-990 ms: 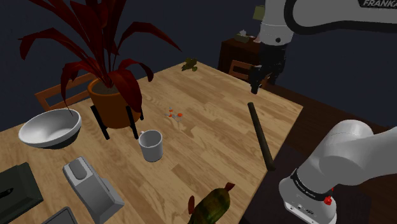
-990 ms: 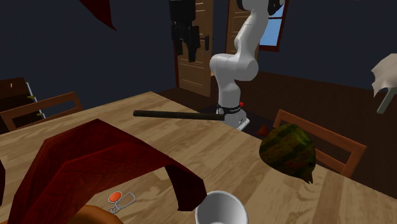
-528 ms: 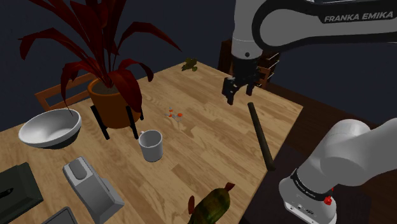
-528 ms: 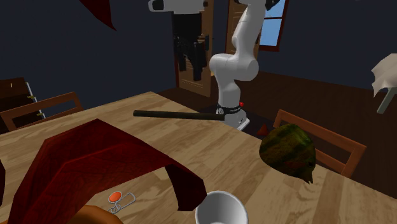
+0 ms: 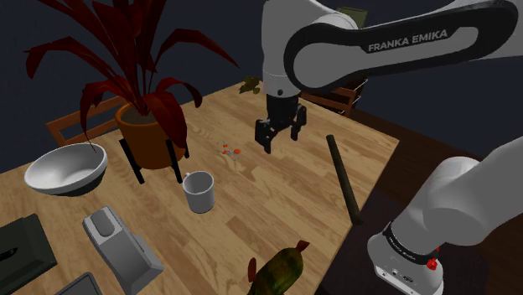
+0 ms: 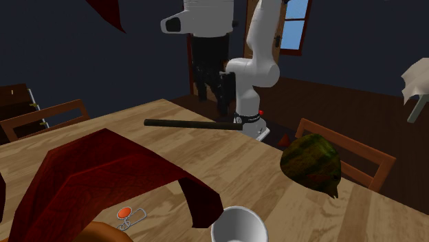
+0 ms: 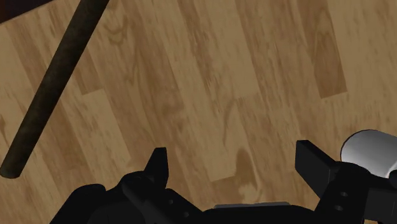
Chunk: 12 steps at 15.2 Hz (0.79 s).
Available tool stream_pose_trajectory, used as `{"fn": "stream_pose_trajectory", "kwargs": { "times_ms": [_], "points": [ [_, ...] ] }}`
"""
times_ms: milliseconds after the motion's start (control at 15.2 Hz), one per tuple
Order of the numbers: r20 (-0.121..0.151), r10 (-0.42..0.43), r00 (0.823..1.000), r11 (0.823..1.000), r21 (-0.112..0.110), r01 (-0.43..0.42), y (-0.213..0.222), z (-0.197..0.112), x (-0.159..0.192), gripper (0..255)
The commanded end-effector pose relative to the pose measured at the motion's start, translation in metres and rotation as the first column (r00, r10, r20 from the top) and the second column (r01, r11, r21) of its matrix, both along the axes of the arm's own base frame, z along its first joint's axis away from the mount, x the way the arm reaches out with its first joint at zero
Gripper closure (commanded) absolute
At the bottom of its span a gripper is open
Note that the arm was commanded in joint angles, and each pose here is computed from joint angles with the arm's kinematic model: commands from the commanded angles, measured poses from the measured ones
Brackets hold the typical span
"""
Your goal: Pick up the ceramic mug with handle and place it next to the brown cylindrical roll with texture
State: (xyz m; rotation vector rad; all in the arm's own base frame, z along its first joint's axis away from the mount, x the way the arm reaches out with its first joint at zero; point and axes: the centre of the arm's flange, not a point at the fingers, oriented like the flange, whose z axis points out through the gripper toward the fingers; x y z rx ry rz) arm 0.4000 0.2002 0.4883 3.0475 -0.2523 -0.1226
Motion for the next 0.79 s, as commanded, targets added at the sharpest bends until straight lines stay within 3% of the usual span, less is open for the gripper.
{"fn": "stream_pose_trajectory", "kwargs": {
  "times_ms": [0, 726],
  "points": [
    [0.002, 0.002, 1.0, 1.0, 0.004, -0.002, 0.023, -0.008, 0.012, 0],
    [0.009, 0.015, 1.0, 1.0, 0.016, -0.015, 0.141, -0.06, 0.074, 0]
  ]
}}
